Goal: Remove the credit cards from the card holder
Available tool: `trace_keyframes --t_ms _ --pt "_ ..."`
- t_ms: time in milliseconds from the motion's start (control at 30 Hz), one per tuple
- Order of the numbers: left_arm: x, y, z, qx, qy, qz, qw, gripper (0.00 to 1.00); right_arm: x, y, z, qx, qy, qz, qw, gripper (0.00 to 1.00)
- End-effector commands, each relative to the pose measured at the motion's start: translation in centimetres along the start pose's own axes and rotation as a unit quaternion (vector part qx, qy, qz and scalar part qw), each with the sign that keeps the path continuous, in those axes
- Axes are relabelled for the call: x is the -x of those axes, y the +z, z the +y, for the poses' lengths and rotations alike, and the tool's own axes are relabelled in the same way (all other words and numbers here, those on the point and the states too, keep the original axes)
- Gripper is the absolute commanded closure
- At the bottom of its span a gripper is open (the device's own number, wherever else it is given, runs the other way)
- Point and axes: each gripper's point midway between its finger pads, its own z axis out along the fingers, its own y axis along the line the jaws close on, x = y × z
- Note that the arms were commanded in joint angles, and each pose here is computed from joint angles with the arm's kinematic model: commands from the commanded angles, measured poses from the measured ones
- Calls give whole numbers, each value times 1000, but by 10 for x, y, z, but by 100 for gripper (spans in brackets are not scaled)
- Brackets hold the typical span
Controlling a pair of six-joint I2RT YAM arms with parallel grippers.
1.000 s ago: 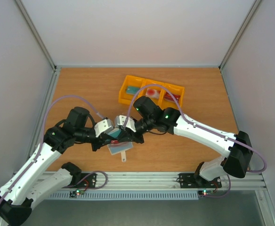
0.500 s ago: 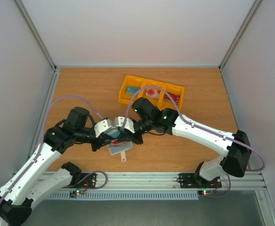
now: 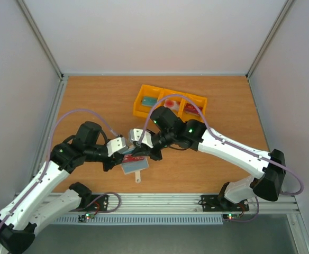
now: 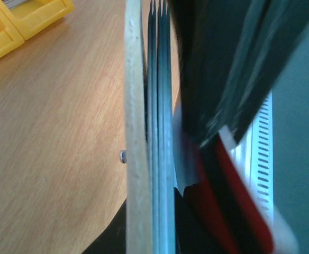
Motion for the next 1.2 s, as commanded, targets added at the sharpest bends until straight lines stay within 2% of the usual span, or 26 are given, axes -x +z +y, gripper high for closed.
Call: trace_keyframes --t_ms 0,200,367,500,633,800,900,1033,1167 --pt "-7 3 -12 -25 37 7 999 100 52 -32 -8 -50 -80 -54 994 99" --pt "-9 4 -7 -8 30 5 999 100 55 -53 -3 -68 -99 -40 992 99" --pt "-1 2 26 85 0 -21 996 100 46 -105 -21 -161 -78 -16 984 99" --pt "18 -14 58 162 -60 -88 981 100 8 -156 -70 -264 -2 22 964 99" --pt "39 -24 56 138 -118 -170 969 100 -36 -192 -123 -325 68 52 942 99" --pt "41 -31 63 126 -204 -231 943 100 -73 -221 -177 -301 134 50 943 99" --pt "27 -32 74 141 -246 -246 927 100 -109 -233 -210 -274 184 78 941 99" --pt "12 -34 83 158 -278 -260 911 100 -145 -237 -242 -235 243 115 934 99" --pt "9 -42 88 177 -271 -277 905 100 -172 -234 -251 -210 260 137 932 99"
